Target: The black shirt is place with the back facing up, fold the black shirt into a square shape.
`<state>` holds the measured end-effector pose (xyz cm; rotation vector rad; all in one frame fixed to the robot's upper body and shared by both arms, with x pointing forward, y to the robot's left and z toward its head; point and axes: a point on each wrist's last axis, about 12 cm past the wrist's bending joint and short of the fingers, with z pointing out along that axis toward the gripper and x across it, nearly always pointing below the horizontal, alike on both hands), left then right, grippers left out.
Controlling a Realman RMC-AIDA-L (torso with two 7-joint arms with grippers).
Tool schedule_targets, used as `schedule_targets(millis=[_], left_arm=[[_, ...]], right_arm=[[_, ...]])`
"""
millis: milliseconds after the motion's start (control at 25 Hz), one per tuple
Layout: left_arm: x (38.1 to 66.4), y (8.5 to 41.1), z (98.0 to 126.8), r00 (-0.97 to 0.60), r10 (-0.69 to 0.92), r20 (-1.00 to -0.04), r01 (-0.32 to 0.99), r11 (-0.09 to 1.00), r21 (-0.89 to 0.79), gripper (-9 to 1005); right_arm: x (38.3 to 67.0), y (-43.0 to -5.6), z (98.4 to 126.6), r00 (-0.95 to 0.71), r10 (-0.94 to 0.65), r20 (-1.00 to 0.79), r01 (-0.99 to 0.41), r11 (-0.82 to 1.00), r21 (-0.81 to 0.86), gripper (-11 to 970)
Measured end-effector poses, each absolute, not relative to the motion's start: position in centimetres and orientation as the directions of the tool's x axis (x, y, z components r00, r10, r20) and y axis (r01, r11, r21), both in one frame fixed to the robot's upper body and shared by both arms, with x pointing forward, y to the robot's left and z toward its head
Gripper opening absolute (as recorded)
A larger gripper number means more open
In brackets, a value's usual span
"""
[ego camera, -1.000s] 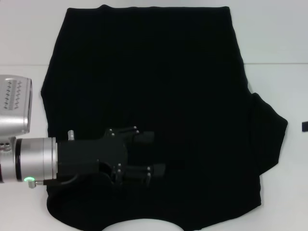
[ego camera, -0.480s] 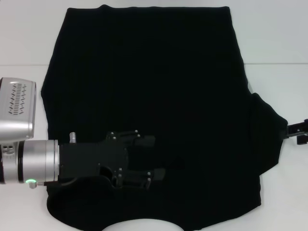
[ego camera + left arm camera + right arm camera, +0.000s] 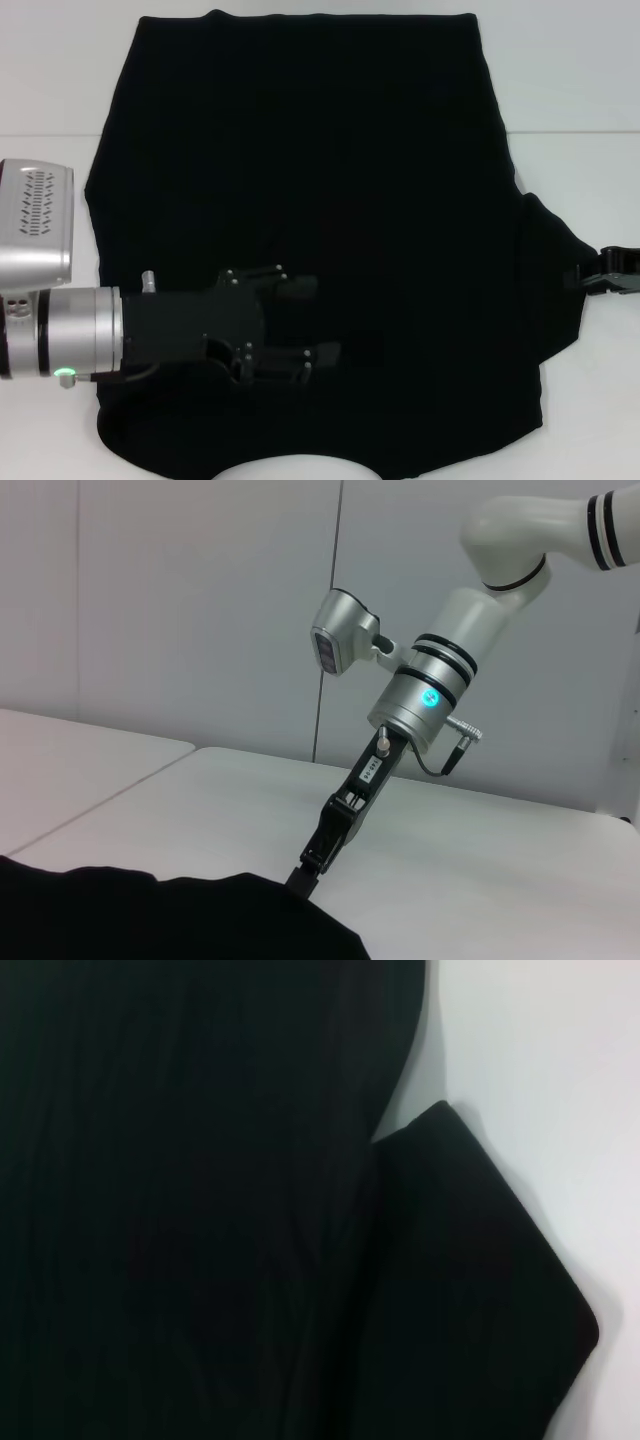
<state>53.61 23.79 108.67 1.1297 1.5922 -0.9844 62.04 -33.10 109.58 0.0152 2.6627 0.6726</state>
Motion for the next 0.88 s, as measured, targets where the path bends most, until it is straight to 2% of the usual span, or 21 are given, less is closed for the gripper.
schedule_targets(millis=[80,320,400,640,880], left_arm=[[53.69,23.86,108.68,-0.156,0.226,-0.961,0.959,0.266,-0.093,844],[53.82,24.06,108.62,-0.161,0.23,-0.96,0.954,0.284,-0.092,843],[53.88,24.12,108.58,-0.163,0.233,-0.959,0.952,0.291,-0.091,843],[53.88,24.11,108.54,-0.165,0.232,-0.959,0.951,0.294,-0.093,843],[53.85,24.07,108.64,-0.165,0.224,-0.961,0.952,0.291,-0.095,843]], right_arm=[[62.17,-32.9,109.5,-0.92,0.104,-0.378,-0.086,0.887,0.453,602],[62.41,-32.55,109.42,-0.918,0.09,-0.387,-0.096,0.895,0.436,389],[62.41,-32.55,109.41,-0.918,0.089,-0.387,-0.097,0.895,0.435,146],[62.28,-32.74,109.26,-0.917,0.093,-0.387,-0.091,0.897,0.432,1],[61.92,-33.44,109.18,-0.917,0.114,-0.382,-0.071,0.896,0.438,12]])
